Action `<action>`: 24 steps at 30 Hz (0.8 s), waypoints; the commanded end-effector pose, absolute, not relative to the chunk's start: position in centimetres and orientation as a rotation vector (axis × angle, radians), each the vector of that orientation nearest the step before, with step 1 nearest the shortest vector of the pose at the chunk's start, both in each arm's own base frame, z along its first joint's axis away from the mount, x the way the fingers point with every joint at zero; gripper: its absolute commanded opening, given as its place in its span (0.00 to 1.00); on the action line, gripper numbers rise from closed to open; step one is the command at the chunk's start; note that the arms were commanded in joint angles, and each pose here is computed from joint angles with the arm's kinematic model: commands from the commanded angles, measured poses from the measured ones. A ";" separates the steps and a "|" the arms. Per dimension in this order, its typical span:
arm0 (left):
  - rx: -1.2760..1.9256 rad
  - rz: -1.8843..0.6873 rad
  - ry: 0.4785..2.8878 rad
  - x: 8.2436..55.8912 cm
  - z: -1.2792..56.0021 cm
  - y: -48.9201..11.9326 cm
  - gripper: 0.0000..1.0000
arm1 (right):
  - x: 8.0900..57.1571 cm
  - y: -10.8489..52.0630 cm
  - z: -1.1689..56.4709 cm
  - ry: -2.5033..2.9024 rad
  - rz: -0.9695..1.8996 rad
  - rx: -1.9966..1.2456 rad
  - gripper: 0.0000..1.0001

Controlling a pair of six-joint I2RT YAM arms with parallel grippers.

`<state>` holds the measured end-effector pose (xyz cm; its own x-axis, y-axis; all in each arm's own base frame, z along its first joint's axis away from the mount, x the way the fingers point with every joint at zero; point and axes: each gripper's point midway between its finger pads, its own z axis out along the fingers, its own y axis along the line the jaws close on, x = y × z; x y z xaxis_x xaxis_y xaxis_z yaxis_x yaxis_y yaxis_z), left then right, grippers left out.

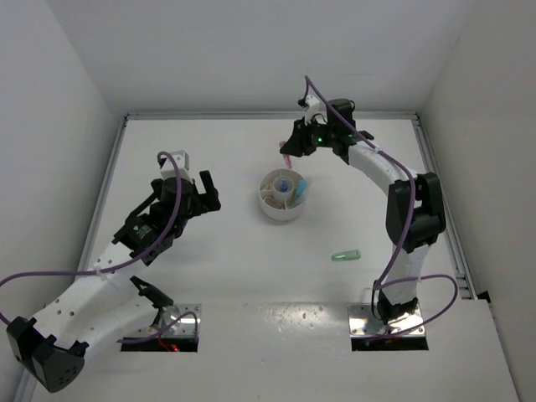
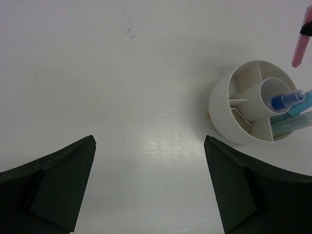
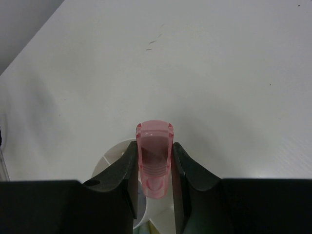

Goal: Sort the stationery into containers
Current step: Place the stationery in the storage box.

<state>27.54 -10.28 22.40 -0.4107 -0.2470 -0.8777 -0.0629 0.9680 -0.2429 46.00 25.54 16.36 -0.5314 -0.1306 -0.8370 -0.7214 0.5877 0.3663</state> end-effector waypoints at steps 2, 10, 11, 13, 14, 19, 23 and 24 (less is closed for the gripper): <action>-0.225 -0.213 1.954 27.8 23.3 -10.1 1.00 | 47.0 25.8 18.2 1.903 0.894 -0.748 0.00; -0.220 -0.222 1.957 27.8 23.3 -10.2 1.00 | 46.7 24.8 14.6 2.006 0.835 -0.759 0.00; -0.222 -0.227 1.949 27.7 23.5 -10.2 1.00 | 46.8 24.8 14.8 2.000 0.829 -0.769 0.00; -0.222 -0.227 1.949 27.7 23.5 -10.2 1.00 | 47.0 24.7 14.3 2.007 0.815 -0.774 0.01; -0.222 -0.227 1.949 27.7 23.5 -10.2 1.00 | 46.8 24.6 14.1 2.018 0.818 -0.773 0.02; -0.216 -0.235 1.952 27.7 23.5 -10.3 1.00 | 46.2 24.3 12.4 2.052 0.812 -0.800 0.06; -0.216 -0.235 1.952 27.7 23.5 -10.3 1.00 | 45.9 24.4 12.3 2.053 0.819 -0.814 0.11; -0.216 -0.235 1.952 27.7 23.5 -10.3 1.00 | 45.9 24.4 12.3 2.053 0.819 -0.814 0.15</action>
<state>27.44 -10.42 22.56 -0.4101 -0.2499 -0.8771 -0.0533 0.9666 -0.2505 45.64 24.27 11.29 -0.5495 -0.2605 -0.7939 -0.7319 0.6084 0.3069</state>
